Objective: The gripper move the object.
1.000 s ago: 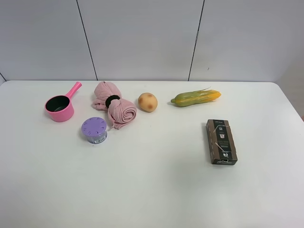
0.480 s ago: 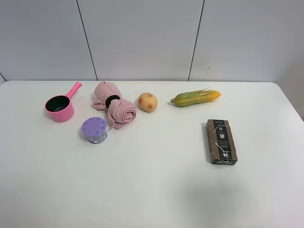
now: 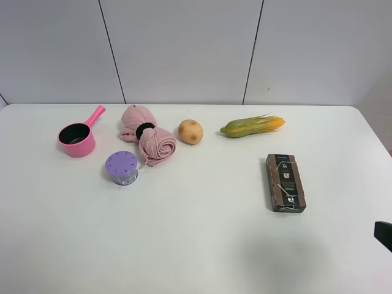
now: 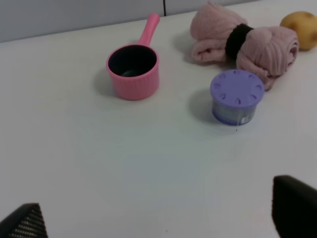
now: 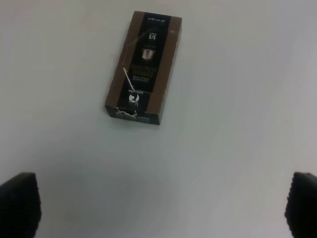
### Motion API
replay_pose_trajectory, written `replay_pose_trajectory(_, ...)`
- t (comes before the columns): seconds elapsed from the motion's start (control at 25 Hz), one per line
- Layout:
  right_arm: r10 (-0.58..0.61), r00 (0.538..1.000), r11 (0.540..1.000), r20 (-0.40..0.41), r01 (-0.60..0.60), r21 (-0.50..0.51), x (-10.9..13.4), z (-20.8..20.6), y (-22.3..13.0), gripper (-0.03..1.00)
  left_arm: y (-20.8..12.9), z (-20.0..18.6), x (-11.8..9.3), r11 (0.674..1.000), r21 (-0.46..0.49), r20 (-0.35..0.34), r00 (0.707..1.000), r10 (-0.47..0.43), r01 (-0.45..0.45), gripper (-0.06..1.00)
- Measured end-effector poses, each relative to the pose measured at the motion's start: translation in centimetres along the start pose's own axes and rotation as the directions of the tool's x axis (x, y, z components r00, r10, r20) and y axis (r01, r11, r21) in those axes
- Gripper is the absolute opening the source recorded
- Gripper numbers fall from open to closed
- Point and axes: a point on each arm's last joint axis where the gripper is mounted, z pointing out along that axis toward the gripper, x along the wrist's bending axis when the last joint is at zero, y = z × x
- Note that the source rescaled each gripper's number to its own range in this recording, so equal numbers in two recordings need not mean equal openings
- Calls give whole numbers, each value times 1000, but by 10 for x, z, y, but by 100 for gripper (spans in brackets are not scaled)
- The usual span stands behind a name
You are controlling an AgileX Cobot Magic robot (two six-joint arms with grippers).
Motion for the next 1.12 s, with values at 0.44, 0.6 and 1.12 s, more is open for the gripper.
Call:
replay_pose_trajectory(0.44,19,1000,1000,18,-18,-8,-2,-1,-1,100,0,0,0,1000,0,0,1000,0,0,100)
replay_pose_trajectory(0.6,54,997,997,63,-51,-55,-2,-7,-4,100,0,0,0,1000,0,0,1000,0,0,100)
replay_pose_trajectory(1.12,119,983,976,141,-90,-197,-1,-23,-17,100,0,0,0,1000,0,0,1000,0,0,100)
